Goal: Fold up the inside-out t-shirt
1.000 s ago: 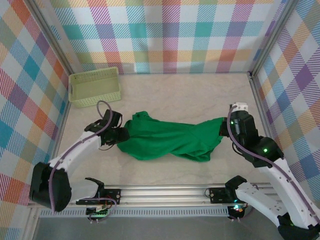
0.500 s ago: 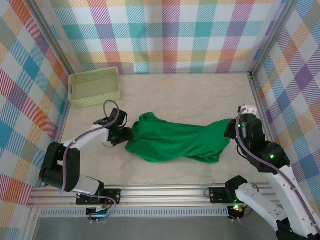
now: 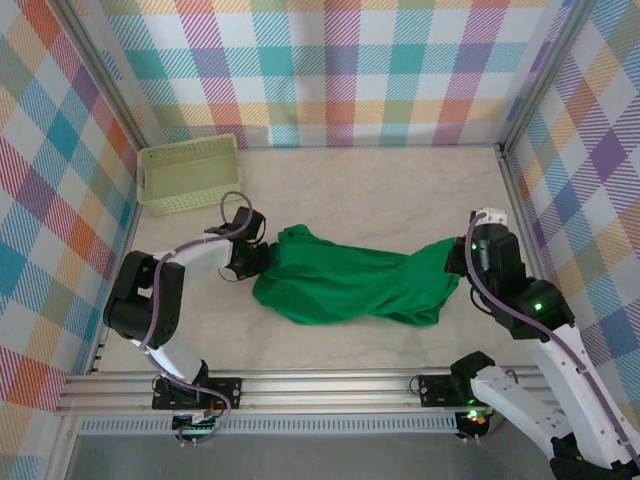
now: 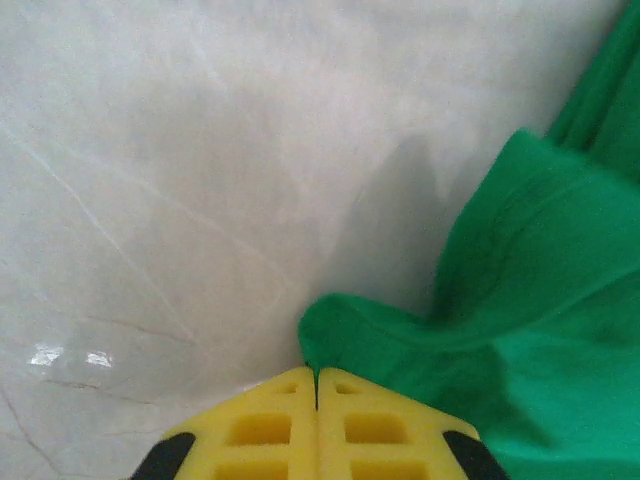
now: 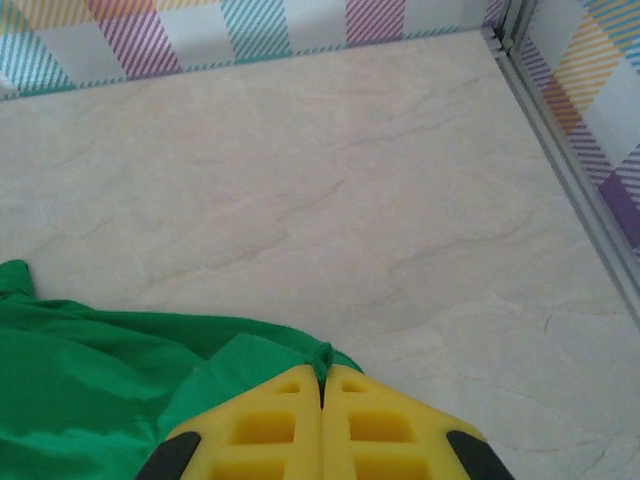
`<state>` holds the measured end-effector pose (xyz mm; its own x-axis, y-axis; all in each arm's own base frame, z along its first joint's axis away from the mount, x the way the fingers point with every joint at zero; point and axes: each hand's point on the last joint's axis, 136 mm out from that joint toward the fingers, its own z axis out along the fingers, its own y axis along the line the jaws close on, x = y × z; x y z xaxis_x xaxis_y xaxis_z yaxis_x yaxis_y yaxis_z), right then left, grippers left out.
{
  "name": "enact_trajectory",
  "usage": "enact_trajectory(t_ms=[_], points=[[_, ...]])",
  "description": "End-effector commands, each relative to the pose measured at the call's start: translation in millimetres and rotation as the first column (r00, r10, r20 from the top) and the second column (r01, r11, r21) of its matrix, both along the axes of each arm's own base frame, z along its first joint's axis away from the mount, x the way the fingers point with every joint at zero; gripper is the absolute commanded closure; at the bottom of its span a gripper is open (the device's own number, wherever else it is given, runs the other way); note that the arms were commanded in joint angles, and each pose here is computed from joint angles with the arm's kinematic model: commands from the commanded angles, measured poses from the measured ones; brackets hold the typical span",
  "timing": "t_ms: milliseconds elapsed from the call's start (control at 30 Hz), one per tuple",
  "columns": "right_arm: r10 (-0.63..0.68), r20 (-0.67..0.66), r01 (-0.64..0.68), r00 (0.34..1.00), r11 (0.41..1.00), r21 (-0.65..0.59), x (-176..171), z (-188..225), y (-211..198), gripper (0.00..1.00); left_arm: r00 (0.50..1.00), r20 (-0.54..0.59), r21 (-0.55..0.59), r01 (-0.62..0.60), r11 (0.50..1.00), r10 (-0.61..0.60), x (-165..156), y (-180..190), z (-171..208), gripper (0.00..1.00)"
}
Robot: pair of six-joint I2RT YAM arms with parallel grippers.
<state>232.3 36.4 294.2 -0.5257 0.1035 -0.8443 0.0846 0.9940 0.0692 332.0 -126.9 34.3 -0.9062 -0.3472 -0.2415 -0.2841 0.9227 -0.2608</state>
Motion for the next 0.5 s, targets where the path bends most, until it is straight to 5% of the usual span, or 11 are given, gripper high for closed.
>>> enact_trajectory(t_ms=[0,133,267,467], points=[[-0.012,0.148,0.012,0.989,1.0,-0.002,0.0,61.2,-8.8,1.0,0.99,0.144,0.02,-0.001,1.0,-0.002,25.4,0.1,70.8,1.0],[-0.004,0.278,0.003,0.961,1.0,0.006,-5.6,121.8,-13.3,1.0,0.926,0.377,0.004,-0.01,1.0,0.008,33.9,8.1,191.8,1.0],[-0.007,0.435,-0.003,0.9,1.0,0.021,-23.4,192.1,-23.4,1.0,0.791,0.611,-0.063,-0.003,0.998,0.041,9.7,20.2,313.4,1.0],[0.02,0.636,-0.069,0.772,0.996,0.053,-69.1,274.4,-35.3,1.0,0.604,0.788,-0.129,-0.033,0.991,0.122,-43.6,50.8,410.8,1.0]])
